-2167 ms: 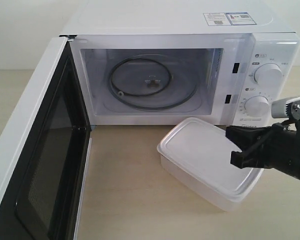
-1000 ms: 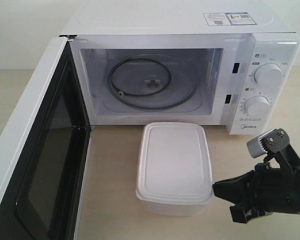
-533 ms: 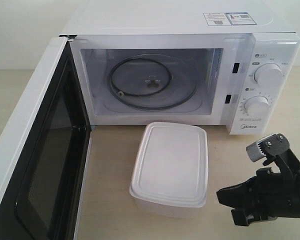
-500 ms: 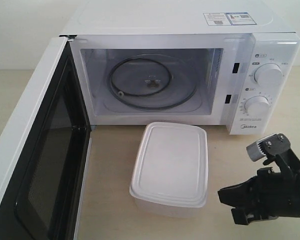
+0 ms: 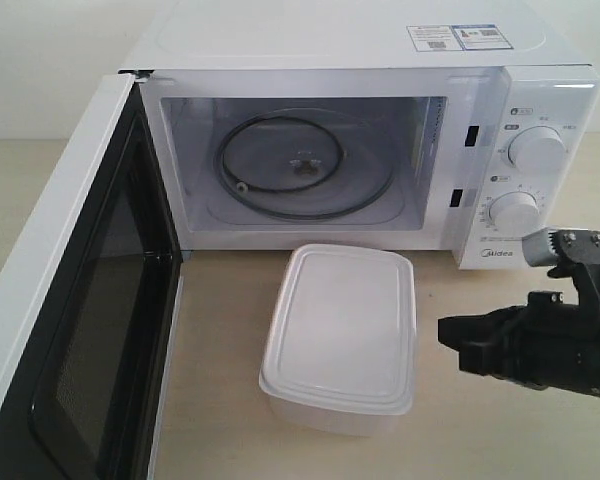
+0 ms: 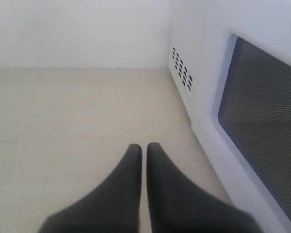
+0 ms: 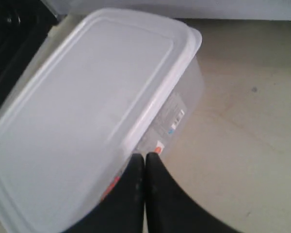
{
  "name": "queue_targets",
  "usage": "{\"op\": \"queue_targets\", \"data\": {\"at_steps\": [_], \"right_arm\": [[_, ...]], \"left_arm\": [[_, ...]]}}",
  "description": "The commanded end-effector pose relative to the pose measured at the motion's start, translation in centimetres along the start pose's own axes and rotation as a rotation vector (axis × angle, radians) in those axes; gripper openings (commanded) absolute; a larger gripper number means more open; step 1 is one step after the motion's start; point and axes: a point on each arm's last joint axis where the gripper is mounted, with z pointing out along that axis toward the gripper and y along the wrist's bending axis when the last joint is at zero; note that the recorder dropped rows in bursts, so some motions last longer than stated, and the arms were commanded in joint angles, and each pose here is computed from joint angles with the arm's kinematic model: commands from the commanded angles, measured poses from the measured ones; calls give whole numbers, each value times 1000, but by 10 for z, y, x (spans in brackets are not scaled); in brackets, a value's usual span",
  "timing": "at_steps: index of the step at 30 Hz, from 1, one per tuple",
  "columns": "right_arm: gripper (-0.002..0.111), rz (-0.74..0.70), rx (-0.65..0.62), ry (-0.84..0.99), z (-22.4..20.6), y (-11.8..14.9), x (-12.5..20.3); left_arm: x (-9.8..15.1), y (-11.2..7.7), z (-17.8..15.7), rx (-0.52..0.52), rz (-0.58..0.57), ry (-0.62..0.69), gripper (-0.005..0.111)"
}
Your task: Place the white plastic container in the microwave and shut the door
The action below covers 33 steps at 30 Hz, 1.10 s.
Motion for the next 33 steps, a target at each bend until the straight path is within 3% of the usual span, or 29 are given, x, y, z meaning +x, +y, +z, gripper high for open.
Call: {"op": "queue_targets", "data": {"at_steps": [1, 5, 10, 13, 19, 24, 29, 33], "right_arm": [[0, 245, -28, -25, -6, 7, -7], [0, 349, -39, 19, -8, 11, -9], [0, 342, -32, 230, -3, 10, -21], [0, 312, -44, 269, 0, 11, -35], [0, 217, -66, 254, 0, 11, -36], [0, 160, -67, 82, -3, 11, -25], [0, 157, -65, 81, -6, 10, -14], [0, 247, -130, 22, -6, -11, -11]], "left_arm": [[1, 0, 0, 0, -7, 1, 4], [1, 0, 0, 0, -7, 1, 4], [1, 0, 0, 0, -7, 1, 4], [1, 0, 0, 0, -7, 1, 4], [1, 0, 0, 0, -7, 1, 4], [1, 0, 0, 0, -7, 1, 4], [1, 0, 0, 0, -7, 1, 4], [1, 0, 0, 0, -7, 1, 4]]}}
